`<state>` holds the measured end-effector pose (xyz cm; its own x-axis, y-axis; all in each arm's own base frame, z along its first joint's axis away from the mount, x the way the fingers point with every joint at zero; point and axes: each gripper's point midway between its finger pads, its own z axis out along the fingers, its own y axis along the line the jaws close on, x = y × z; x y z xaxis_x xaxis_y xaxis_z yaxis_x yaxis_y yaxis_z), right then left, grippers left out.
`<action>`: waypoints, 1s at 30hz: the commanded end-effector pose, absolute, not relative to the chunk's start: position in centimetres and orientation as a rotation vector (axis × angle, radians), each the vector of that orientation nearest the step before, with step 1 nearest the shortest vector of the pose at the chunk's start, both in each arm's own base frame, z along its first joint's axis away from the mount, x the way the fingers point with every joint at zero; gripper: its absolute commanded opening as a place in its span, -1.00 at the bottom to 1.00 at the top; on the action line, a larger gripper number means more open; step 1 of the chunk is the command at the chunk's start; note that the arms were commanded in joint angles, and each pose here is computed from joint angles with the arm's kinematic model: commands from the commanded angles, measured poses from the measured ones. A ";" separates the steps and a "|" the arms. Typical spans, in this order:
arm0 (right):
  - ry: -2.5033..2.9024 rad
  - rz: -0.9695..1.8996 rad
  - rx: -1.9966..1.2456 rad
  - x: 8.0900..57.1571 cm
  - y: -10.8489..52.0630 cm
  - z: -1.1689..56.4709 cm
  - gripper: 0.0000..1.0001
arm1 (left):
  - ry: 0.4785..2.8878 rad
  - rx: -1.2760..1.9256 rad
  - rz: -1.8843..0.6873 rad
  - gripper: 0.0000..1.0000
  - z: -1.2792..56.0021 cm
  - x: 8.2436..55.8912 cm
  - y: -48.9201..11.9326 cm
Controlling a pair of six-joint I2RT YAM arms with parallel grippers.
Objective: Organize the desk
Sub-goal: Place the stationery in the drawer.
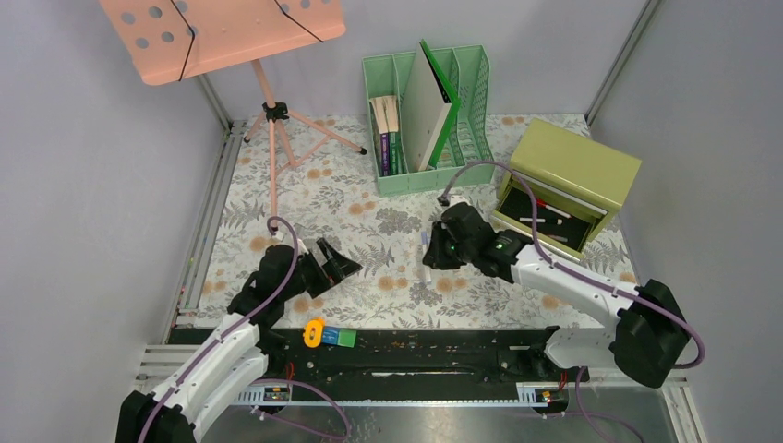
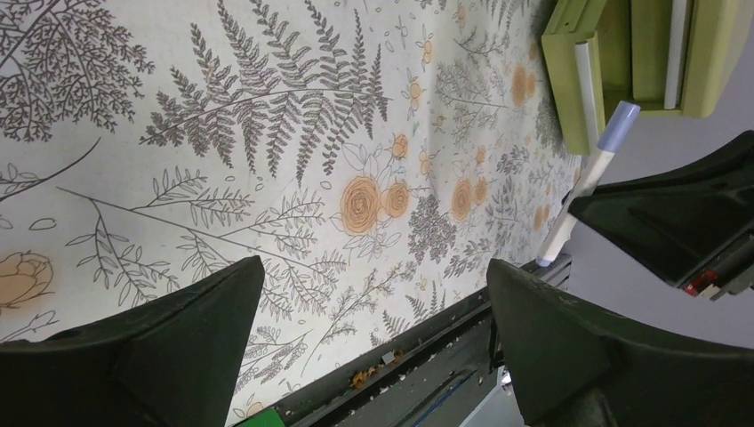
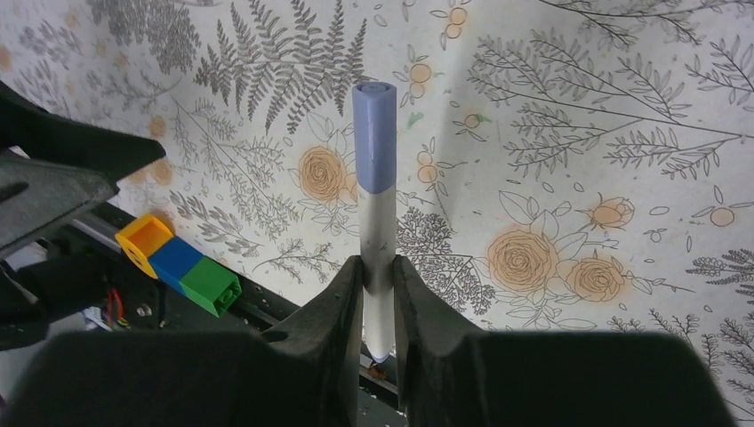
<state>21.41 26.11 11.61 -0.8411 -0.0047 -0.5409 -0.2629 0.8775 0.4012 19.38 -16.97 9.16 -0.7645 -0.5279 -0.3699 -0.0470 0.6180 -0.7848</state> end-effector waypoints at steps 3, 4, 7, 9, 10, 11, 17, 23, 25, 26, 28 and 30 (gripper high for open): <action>2.423 0.827 0.031 22.6 25.4 13.1 -1.00 | 2.237 -0.344 -1.066 0.98 11.2 19.7 -17.2; 2.412 0.821 0.053 22.7 24.9 13.1 -1.00 | 2.242 -0.340 -1.058 0.97 11.2 19.7 -17.2; 2.380 0.792 0.097 23.1 23.7 13.2 -1.00 | 2.253 -0.341 -1.034 0.97 11.1 19.8 -17.0; 2.353 0.783 0.129 23.3 22.9 13.6 -1.00 | 2.269 -0.352 -1.016 0.97 11.0 19.8 -16.8; 2.337 0.768 0.154 23.5 22.3 13.7 -1.00 | 2.275 -0.347 -1.012 0.98 11.1 19.8 -16.8; 2.322 0.755 0.177 23.6 21.8 13.7 -1.00 | 2.286 -0.346 -1.005 0.97 11.1 19.8 -16.8; 2.286 0.721 0.225 23.8 19.6 14.2 -1.00 | 2.300 -0.328 -0.937 0.97 11.6 20.0 -16.1; 2.339 0.733 0.204 23.4 18.8 14.0 -1.00 | 2.337 -0.298 -0.860 0.97 11.7 19.8 -15.4; 2.363 0.740 0.211 23.3 18.6 13.7 -1.00 | 2.346 -0.288 -0.835 0.98 11.7 19.7 -15.1; 2.377 0.741 0.212 23.2 18.4 13.5 -1.00 | 2.349 -0.280 -0.827 0.98 11.8 19.7 -15.0; 2.407 0.739 0.223 23.2 18.1 13.2 -1.00 | 2.349 -0.274 -0.816 0.98 11.9 19.7 -14.9; 2.434 0.739 0.241 23.3 17.8 12.9 -1.00 | 2.349 -0.276 -0.814 0.98 11.9 19.7 -14.9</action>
